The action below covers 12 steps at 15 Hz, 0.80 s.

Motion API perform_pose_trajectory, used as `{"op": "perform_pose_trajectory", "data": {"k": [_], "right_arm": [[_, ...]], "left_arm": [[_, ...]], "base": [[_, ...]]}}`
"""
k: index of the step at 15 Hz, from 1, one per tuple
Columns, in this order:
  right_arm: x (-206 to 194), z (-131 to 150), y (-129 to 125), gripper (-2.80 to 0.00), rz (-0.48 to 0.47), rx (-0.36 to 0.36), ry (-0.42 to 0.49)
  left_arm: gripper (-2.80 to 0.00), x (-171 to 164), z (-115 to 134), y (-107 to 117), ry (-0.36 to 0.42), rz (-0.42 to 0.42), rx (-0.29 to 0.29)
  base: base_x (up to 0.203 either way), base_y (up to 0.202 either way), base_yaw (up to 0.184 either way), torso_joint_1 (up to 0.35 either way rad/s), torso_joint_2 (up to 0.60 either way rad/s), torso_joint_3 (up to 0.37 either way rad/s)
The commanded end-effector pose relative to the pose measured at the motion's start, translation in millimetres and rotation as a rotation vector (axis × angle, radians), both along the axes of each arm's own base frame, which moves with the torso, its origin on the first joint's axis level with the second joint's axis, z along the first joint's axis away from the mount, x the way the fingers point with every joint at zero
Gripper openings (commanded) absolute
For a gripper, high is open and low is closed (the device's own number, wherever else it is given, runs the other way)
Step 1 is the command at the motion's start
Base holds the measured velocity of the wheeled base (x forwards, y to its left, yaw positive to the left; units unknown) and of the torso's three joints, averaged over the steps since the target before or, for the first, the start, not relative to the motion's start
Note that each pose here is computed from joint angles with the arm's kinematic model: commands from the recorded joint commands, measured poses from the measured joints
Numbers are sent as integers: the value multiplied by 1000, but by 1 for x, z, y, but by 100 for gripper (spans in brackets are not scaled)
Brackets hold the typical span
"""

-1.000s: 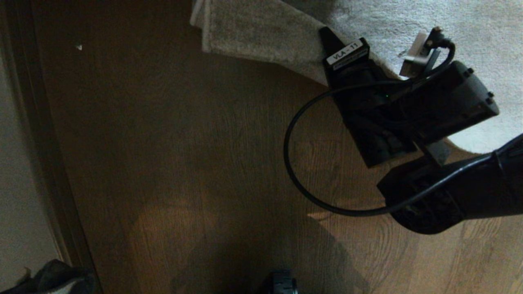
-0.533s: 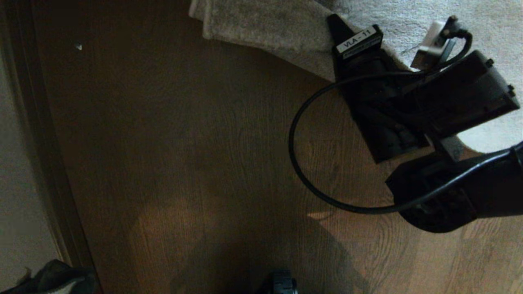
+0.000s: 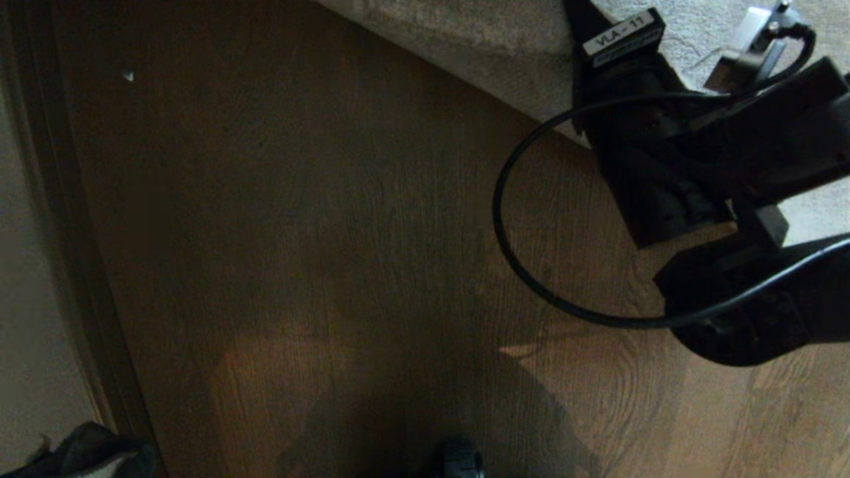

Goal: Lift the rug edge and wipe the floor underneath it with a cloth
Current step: Lift up the carpet

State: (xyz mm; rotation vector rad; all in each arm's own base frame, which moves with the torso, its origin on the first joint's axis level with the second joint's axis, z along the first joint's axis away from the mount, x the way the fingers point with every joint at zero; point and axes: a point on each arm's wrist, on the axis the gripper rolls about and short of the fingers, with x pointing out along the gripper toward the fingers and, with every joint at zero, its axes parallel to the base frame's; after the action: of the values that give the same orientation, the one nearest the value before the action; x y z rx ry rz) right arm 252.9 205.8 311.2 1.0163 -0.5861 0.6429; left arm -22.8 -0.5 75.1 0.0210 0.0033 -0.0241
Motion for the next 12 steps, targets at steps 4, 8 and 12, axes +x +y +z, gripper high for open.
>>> {"op": "perform_pose_trajectory", "data": {"k": [4,8,12], "right_arm": [[-3,15,-24,-280,-38,70,-60],[-4,7,-28,-280,-43,47,-31],[-3,4,-30,-280,-50,40,-21]], "left_arm": [[-280,0,0,0,-2,-8,49],[-280,0,0,0,-7,-16,115],[-280,0,1,0,-9,-16,108]], "base": [[0,0,0,0,0,0],[0,0,0,0,0,0],[0,0,0,0,0,0]]}}
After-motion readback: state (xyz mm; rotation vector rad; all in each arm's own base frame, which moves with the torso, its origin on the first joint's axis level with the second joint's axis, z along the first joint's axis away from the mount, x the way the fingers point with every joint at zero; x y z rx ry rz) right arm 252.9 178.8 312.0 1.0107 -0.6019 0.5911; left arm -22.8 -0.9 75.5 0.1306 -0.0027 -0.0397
